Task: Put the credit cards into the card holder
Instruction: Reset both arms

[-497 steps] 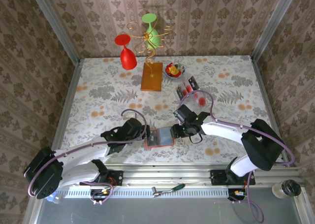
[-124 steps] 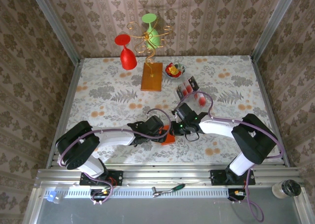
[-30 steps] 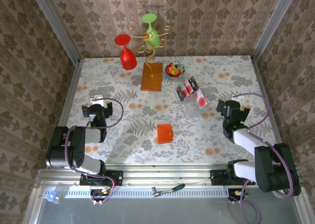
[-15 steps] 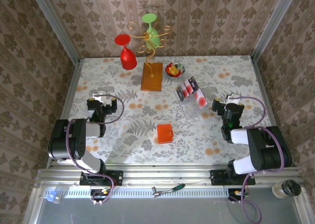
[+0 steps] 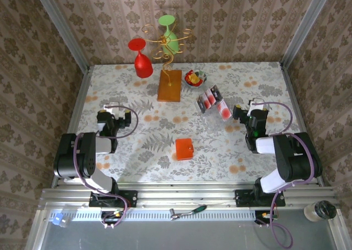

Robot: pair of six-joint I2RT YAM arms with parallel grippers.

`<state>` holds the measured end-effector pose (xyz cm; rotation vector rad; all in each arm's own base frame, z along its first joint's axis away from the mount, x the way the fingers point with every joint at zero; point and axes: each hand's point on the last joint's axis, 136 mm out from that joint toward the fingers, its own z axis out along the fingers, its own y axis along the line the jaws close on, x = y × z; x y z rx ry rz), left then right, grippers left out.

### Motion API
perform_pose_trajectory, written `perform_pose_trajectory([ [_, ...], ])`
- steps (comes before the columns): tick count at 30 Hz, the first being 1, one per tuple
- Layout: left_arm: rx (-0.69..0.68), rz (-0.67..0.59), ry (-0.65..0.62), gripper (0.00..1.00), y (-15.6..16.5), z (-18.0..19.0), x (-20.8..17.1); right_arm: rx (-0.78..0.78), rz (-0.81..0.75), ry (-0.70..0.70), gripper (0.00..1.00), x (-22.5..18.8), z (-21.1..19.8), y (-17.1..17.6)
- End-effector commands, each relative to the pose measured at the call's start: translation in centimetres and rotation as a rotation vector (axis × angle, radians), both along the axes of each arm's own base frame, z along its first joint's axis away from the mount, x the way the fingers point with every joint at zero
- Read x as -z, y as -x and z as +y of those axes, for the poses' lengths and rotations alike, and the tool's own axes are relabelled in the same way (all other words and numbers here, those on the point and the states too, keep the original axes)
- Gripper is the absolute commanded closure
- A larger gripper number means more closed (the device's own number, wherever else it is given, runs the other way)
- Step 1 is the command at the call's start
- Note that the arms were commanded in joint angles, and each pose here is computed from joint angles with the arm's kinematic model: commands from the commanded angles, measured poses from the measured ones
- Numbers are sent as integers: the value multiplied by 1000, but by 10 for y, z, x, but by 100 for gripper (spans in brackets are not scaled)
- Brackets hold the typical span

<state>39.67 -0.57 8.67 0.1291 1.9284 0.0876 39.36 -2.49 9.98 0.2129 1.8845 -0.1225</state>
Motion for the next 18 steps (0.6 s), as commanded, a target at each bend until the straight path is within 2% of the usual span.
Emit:
perform_pose_trajectory([
  [1,6,-17,17,0,-5,-1,-8,-1,8,30,0,-1,0,-1],
  [8,-50,-61,-39,0,0,0,-12,-1,9,29,0,-1,0,-1],
  [18,-50,-54,-34,0,0,1,-11,-2,11,31,0,0,0,-1],
])
